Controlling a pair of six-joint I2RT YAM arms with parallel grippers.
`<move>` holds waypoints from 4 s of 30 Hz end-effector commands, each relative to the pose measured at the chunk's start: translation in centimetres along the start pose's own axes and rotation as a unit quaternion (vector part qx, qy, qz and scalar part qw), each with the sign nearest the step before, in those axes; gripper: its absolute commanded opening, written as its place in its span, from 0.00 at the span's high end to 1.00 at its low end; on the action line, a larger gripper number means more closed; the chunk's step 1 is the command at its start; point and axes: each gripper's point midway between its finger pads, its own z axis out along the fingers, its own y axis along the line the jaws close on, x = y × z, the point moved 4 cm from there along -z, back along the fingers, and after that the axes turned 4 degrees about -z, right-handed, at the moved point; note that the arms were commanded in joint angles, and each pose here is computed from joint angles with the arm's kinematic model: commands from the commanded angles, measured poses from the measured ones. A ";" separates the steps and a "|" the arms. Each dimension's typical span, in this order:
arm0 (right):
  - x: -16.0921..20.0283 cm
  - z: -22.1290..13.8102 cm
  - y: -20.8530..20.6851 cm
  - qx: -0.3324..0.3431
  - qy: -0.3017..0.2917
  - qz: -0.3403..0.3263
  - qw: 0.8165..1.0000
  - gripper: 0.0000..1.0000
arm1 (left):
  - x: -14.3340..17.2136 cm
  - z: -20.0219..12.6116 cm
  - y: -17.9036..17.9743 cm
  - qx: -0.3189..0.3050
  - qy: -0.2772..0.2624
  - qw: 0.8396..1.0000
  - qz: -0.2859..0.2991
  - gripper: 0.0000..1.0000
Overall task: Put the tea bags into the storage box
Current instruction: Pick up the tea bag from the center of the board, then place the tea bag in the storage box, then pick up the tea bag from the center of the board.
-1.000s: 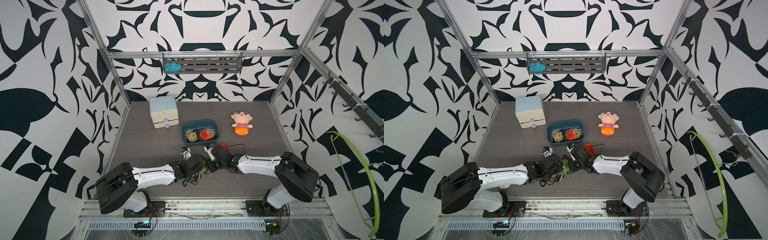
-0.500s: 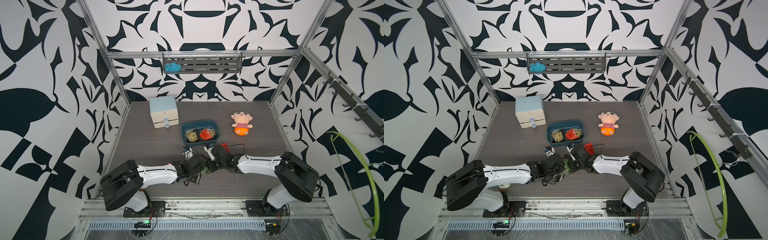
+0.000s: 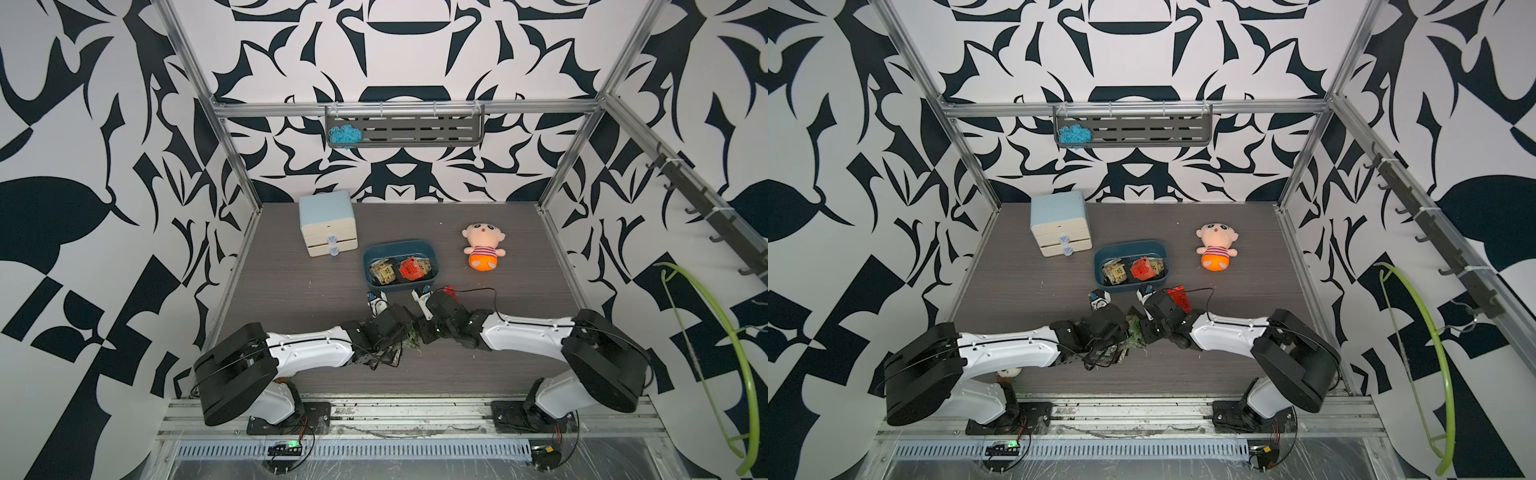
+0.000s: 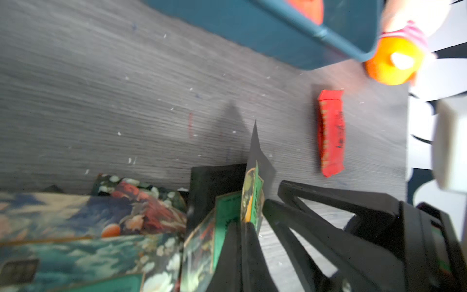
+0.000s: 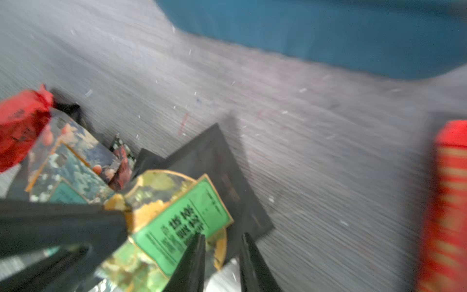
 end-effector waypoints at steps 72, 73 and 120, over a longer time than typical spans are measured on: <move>-1.2 -1.2 0.9 -0.017 -0.042 -0.012 0.999 0.68 | -2.1 -2.7 0.3 -0.010 0.072 0.996 0.058 0.38; -1.1 -1.1 1.0 -0.018 -0.039 -0.014 0.999 0.69 | -1.7 -2.6 0.8 -0.017 0.078 0.995 0.057 0.40; 1.1 3.4 1.4 0.006 0.086 -0.023 0.996 1.00 | 2.3 3.4 3.1 -0.054 0.081 0.995 -0.010 0.66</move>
